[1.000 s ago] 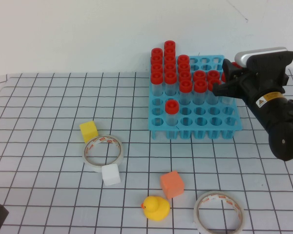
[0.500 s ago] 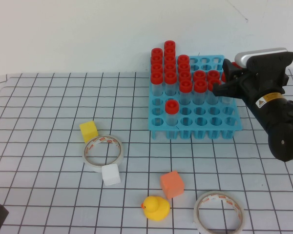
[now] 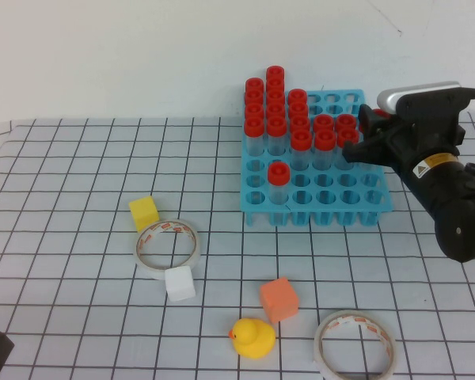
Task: Place the test tubes
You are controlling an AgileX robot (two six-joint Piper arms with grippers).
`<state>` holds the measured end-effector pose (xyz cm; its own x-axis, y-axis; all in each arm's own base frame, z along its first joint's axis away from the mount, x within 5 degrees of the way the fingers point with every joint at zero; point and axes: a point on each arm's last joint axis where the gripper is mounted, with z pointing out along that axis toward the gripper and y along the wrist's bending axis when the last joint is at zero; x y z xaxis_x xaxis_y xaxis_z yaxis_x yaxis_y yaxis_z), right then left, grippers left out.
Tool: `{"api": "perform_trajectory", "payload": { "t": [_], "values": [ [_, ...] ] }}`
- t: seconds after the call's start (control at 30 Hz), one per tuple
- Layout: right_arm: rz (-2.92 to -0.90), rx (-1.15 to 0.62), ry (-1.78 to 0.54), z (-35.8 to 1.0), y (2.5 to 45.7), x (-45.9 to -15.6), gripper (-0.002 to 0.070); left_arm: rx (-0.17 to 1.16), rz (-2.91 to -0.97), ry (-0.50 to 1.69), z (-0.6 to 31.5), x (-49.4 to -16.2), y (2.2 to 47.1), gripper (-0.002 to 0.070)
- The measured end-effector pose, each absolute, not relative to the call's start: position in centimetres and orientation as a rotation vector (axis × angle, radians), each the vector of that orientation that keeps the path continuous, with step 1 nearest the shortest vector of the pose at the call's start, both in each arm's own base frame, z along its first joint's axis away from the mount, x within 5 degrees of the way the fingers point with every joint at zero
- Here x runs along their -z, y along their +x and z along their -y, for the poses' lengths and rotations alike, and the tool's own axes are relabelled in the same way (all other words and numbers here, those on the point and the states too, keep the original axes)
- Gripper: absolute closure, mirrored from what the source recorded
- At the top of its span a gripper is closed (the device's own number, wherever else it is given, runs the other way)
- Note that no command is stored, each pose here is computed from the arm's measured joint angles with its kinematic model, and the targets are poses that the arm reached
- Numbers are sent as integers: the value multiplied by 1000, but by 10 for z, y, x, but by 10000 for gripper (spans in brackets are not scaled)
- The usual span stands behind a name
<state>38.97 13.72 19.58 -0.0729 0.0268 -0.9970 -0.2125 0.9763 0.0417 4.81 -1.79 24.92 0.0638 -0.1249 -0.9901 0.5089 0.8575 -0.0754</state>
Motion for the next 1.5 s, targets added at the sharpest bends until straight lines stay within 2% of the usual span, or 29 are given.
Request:
{"api": "perform_trajectory", "payload": {
  "t": [0.4,0.63,0.77,0.9,1.0,1.17,1.2,1.3,1.5],
  "values": [
    [-1681,-189,-153,-139,393,-176,388,492,-1434,329,18,-249,48,676],
    [-1687,-189,-123,-137,394,-177,274,492,-1434,329,18,-249,48,676],
    [-1672,-185,-126,-136,392,-188,259,492,-1434,329,18,-249,48,677],
    [-1620,-170,-148,-133,383,-216,261,492,-1434,329,18,-249,48,677],
    [-1578,-185,-158,-128,365,-249,315,492,-1434,329,18,-249,48,677],
    [-1446,-204,-194,-114,318,-306,581,492,-1434,329,18,-249,48,676],
    [-1419,-212,-198,-110,306,-317,615,492,-1434,329,18,-249,48,676],
    [-1411,-255,-204,-98,269,-345,659,492,-1434,329,18,-249,48,676],
    [-1547,-304,-263,-77,199,-362,676,492,-1434,329,18,-249,48,676]
  ]
}}
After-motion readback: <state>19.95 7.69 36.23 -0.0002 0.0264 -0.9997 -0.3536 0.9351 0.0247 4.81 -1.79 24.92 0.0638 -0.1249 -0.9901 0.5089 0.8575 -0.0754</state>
